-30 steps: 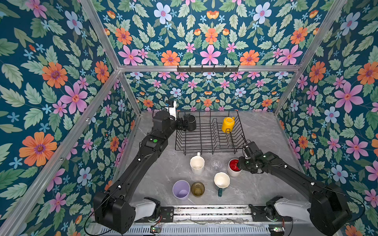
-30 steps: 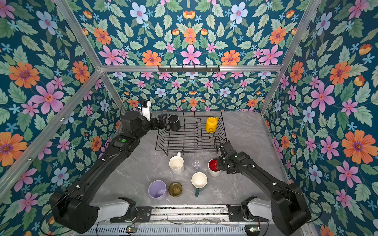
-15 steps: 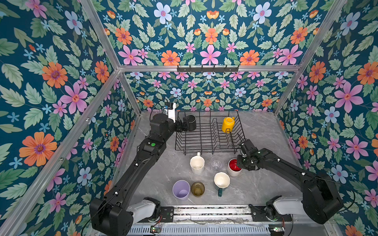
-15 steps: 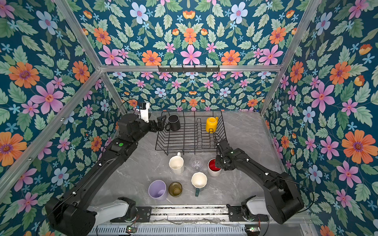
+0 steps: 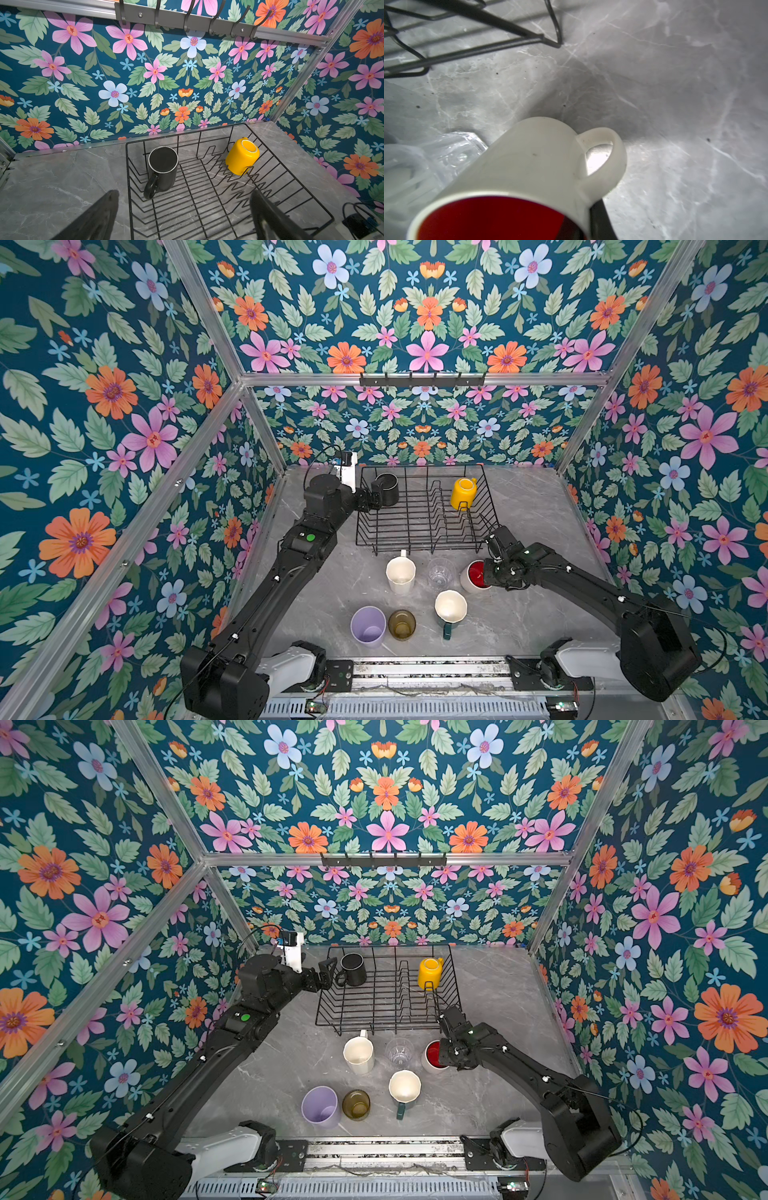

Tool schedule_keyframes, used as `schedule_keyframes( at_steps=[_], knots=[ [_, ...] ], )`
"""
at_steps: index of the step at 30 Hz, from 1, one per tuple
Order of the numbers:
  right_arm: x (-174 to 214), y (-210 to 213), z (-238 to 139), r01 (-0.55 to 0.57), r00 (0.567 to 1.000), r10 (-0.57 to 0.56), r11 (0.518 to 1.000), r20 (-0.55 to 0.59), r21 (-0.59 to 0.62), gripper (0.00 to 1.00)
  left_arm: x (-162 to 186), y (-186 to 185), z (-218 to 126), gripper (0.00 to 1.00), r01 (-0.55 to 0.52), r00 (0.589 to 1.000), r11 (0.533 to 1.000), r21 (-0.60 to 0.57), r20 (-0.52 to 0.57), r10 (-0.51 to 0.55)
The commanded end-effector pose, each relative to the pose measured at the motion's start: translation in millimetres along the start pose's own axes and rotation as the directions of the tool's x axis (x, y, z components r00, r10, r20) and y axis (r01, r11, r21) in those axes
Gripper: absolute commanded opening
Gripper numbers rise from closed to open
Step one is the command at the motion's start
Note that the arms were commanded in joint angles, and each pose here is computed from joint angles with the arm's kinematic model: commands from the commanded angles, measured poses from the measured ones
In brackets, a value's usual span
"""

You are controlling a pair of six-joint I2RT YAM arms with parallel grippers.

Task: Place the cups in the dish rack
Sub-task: 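Release the black mug with the left gripper while the right gripper grasps the red-lined mug, then lift the red-lined mug toward the left gripper over the rack with the right gripper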

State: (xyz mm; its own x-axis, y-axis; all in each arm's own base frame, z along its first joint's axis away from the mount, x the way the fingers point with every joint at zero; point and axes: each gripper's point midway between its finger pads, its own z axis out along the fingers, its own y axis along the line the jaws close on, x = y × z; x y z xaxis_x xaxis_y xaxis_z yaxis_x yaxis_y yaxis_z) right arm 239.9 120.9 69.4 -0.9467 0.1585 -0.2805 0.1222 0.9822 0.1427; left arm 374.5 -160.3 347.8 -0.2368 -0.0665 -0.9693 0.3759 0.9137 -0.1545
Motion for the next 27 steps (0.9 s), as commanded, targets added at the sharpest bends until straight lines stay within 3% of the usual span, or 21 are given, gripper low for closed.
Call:
schedule_keyframes(
  at_steps=[1, 5, 10, 17, 21, 27],
  knots=[
    [4.0, -7.2, -8.9, 0.0, 1.0, 0.0, 1.0, 0.006, 0.02, 0.0, -7.6, -1.1, -1.4, 0.99, -0.012, 0.999, 1.0, 0.007, 0.036, 0.012],
    [8.5, -7.8, -26.1, -0.023, 0.999, 0.024, 0.999, 0.028, -0.023, 0.0, -6.3, -9.6, -3.9, 1.0, -0.015, 0.998, 0.998, 0.058, 0.055, 0.012],
    [3.7, -4.1, -60.4, -0.073, 0.992, 0.087, 0.986, 0.089, -0.15, 0.0, -12.6, -43.0, -18.8, 1.0, -0.055, 0.991, 0.966, 0.251, 0.131, 0.022],
    [-18.1, 20.3, -114.4, -0.117, 0.967, 0.202, 0.892, 0.155, -0.438, 0.0, -12.9, -83.9, -41.5, 1.0, -0.114, 0.983, 0.867, 0.485, 0.184, 0.026],
    [-30.6, 54.7, -138.1, -0.094, 0.965, 0.224, 0.78, 0.136, -0.619, 0.0, -7.9, -103.4, -52.6, 1.0, -0.138, 0.982, 0.788, 0.6, 0.187, 0.03],
    [-49.1, 97.9, -170.6, -0.065, 0.968, 0.236, 0.552, 0.082, -0.831, 0.0, 4.1, -126.8, -68.2, 1.0, -0.141, 0.987, 0.658, 0.74, 0.153, 0.04]
  ],
)
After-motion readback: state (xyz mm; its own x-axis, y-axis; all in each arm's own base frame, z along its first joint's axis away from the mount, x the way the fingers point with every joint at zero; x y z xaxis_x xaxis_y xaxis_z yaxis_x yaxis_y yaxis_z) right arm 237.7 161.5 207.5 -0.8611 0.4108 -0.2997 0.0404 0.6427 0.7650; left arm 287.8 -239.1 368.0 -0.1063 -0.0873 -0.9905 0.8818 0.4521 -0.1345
